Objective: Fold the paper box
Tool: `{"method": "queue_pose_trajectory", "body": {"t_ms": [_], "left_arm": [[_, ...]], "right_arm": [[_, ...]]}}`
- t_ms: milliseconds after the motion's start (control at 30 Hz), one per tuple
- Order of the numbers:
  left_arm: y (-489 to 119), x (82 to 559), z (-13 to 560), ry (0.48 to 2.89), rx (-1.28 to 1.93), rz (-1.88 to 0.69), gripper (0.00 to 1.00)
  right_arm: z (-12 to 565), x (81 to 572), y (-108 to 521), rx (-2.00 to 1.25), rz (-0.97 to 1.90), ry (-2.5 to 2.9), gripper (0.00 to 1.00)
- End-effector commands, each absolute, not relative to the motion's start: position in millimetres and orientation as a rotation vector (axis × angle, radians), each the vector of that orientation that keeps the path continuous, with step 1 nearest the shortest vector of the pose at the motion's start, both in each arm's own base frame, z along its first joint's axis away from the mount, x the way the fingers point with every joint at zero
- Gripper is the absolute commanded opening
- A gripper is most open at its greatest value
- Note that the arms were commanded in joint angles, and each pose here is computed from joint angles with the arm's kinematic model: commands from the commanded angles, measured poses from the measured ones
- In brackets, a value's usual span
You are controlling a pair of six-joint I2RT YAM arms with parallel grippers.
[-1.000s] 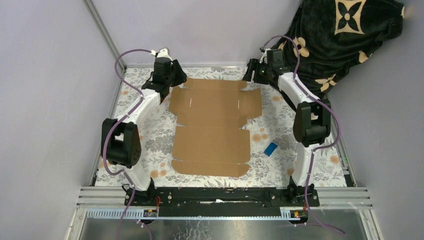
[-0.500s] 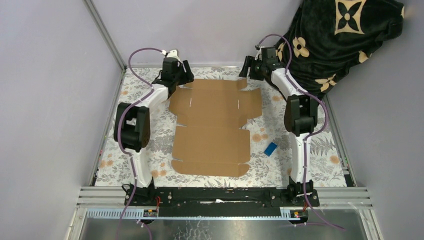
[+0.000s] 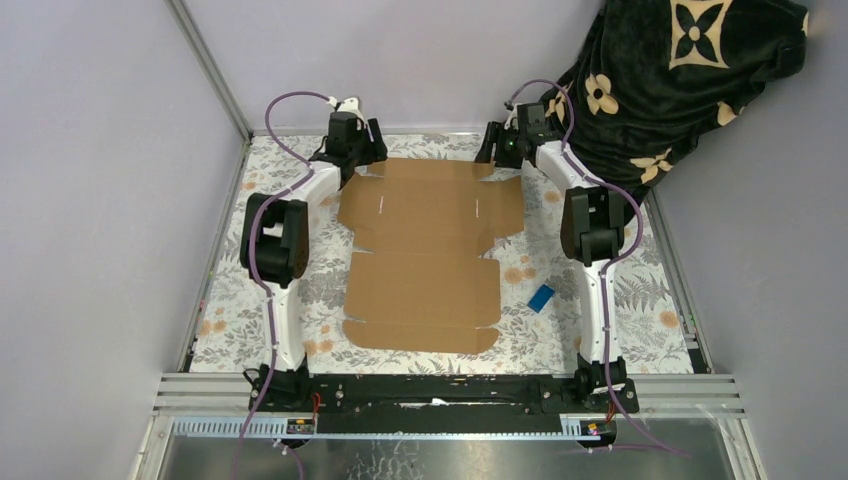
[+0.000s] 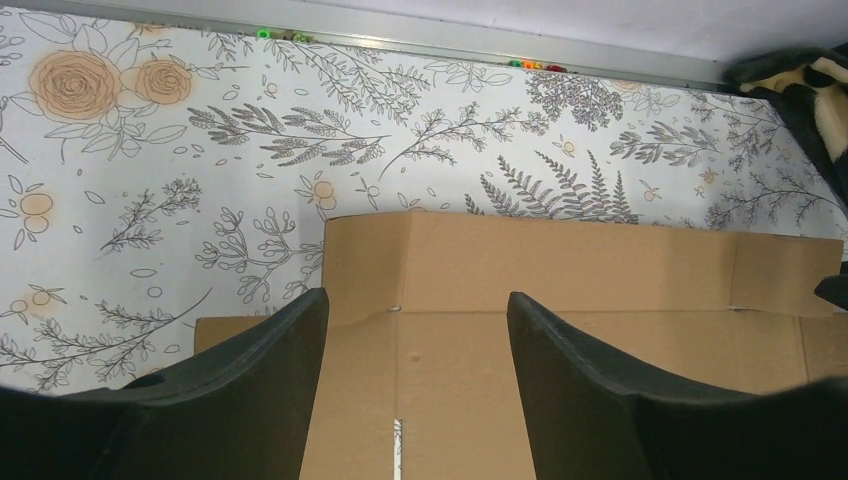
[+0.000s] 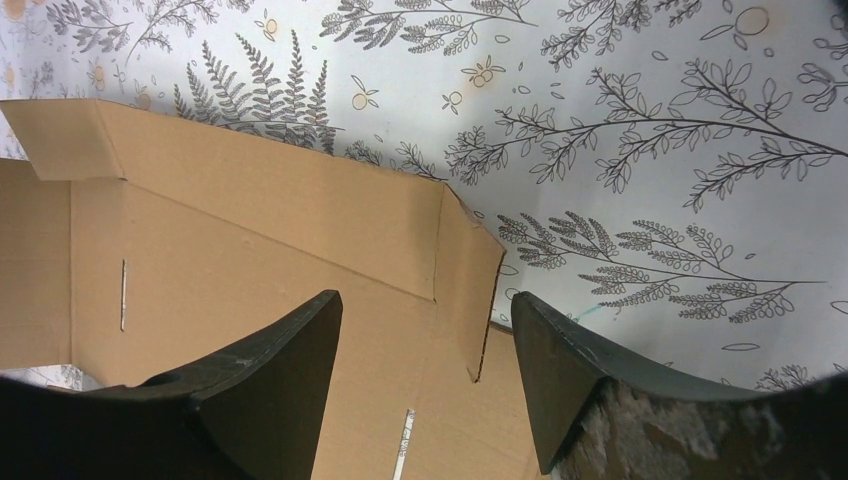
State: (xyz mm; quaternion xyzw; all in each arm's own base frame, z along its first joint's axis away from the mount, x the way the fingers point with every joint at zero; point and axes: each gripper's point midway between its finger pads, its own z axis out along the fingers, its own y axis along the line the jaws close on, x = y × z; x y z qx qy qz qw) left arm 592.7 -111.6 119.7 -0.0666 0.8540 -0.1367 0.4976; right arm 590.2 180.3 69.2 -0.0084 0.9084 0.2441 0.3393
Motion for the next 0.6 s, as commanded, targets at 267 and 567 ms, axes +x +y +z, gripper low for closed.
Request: {"method": "queue_pose_trajectory", "body": {"t_ms": [267,567], "left_arm": [[-105,610,117,2.027,-0.112,-0.334,0.73],[-111,612,93,2.064,-0.093,-0.362,0.73]], "right_arm": [[85,602,188,-0.049,0.706,2.301,0.66],[82,600,189,-0.052,0.715,2.308,0.61]]}}
